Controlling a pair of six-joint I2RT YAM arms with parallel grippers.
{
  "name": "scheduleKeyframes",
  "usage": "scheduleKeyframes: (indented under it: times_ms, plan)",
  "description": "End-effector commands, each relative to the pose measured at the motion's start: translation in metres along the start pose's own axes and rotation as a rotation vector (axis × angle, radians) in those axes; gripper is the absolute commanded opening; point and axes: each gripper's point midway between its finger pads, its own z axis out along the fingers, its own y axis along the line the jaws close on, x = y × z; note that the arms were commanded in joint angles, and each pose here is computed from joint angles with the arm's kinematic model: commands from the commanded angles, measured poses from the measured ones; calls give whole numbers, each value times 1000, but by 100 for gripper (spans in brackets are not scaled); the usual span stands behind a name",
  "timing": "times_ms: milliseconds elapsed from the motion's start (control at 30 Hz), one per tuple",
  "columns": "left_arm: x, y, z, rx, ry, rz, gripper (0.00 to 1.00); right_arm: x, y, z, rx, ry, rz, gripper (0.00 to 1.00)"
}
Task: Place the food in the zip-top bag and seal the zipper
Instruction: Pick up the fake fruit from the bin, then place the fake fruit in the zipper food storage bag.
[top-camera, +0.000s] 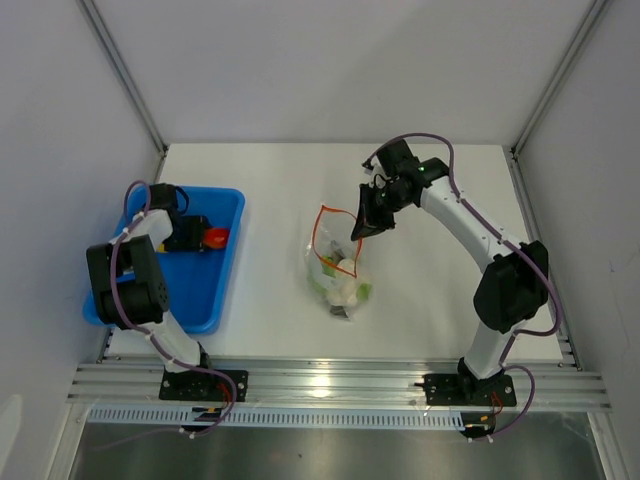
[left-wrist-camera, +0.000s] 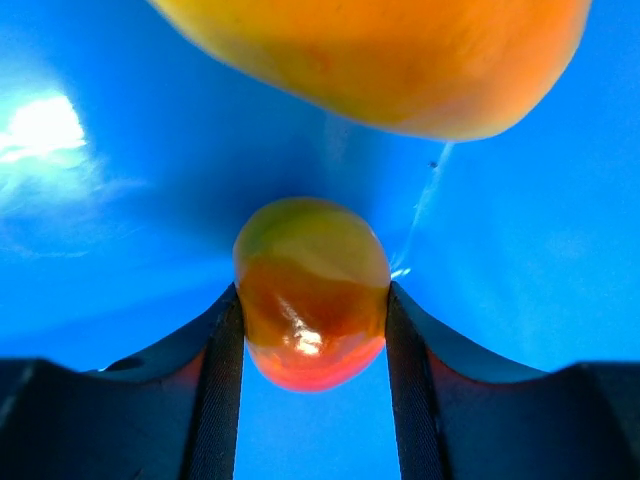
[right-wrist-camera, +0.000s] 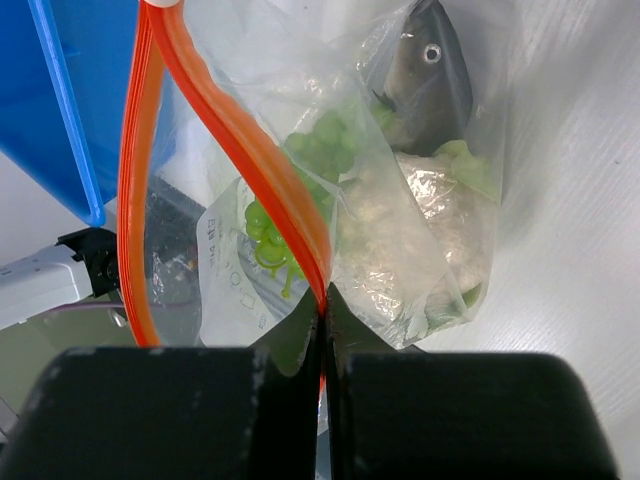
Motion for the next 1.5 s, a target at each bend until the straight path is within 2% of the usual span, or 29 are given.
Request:
scheduleKeyframes:
  times_ms: [0,133,400,567,667,700,800,833,1000,1033,1167,1467]
  plan:
    - [-1,-5,-28,47,-6,59,12,-3,10,-18,-24,-63,-28,0]
    - [6,7,-49,75,8,140,1,0,10,-22,-28,-79,-42,0]
    - [22,26,-123,217,-33,360,1,11,3,-21,-27,-80,-52,0]
    - [44,34,-159,279,-19,520,0,15,3,-24,-31,-94,-63,0]
    - [74,20,-175,389,60,604,0,16,5,-27,-31,-100,-59,0]
    - [95,16,-183,441,139,644,1,16,7,-30,-33,-108,-62,0]
    - [129,-6,-211,575,224,723,1,20,9,-32,-27,-112,-65,0]
    - [137,-18,-230,628,224,755,1,20,10,-33,-26,-114,-65,0]
    - [181,-26,-272,772,307,875,1,26,14,-33,-20,-117,-64,0]
    - [197,-21,-283,810,379,899,1,29,16,-32,-16,-114,-67,0]
    - [235,-17,-308,927,531,952,1,32,21,-28,-15,-116,-67,0]
    - [295,6,-346,1121,799,1070,1,30,36,-30,-39,-140,-61,0]
